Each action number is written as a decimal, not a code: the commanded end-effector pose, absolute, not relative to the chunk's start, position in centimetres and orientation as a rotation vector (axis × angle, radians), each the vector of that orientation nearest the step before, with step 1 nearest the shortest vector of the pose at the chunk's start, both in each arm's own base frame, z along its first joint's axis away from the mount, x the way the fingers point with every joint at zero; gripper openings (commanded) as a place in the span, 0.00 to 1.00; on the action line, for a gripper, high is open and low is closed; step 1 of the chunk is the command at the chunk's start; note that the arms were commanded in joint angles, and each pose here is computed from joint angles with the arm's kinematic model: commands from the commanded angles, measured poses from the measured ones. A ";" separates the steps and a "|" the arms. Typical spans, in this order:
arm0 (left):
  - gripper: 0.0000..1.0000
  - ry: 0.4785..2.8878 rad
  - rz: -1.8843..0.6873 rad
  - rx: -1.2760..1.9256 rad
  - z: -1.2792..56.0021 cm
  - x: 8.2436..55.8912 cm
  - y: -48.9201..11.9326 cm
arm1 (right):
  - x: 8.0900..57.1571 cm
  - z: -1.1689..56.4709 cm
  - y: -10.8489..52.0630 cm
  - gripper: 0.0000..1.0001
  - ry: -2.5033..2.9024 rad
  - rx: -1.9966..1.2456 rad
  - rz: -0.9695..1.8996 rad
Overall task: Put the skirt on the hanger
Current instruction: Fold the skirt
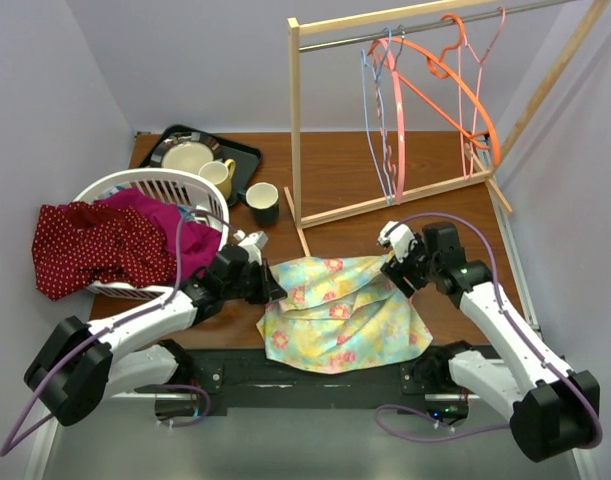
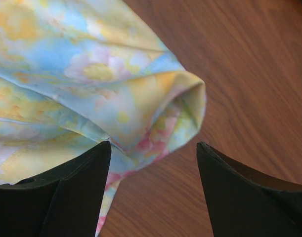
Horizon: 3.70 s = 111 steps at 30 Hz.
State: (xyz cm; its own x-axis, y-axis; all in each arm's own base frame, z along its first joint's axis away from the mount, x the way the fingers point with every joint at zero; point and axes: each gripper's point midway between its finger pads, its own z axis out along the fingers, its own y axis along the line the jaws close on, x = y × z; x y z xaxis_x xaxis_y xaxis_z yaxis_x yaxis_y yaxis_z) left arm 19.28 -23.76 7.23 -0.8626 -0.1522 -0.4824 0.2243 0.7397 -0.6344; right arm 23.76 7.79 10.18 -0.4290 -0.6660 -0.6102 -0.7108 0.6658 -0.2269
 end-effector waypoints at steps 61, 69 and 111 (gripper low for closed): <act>0.00 1.866 -1.175 0.244 30.4 18.8 -22.6 | 18.4 35.3 7.5 0.00 1.667 -1.013 0.006; 0.00 1.569 -1.284 0.352 41.9 14.1 -20.9 | 8.8 44.5 7.6 0.00 1.390 -1.094 0.034; 0.00 2.355 -1.336 -0.096 8.6 19.6 -22.7 | 19.5 14.0 3.7 0.00 2.030 -1.447 -0.025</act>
State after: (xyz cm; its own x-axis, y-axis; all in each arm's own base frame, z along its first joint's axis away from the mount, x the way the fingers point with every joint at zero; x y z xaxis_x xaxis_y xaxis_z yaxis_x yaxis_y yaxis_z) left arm 23.03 -23.76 11.99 -0.8465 -0.3076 -0.4345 0.2363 0.5142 -0.8245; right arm 22.17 5.27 18.04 -0.2337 -0.7413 -0.6292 -0.7528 0.5475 -0.3655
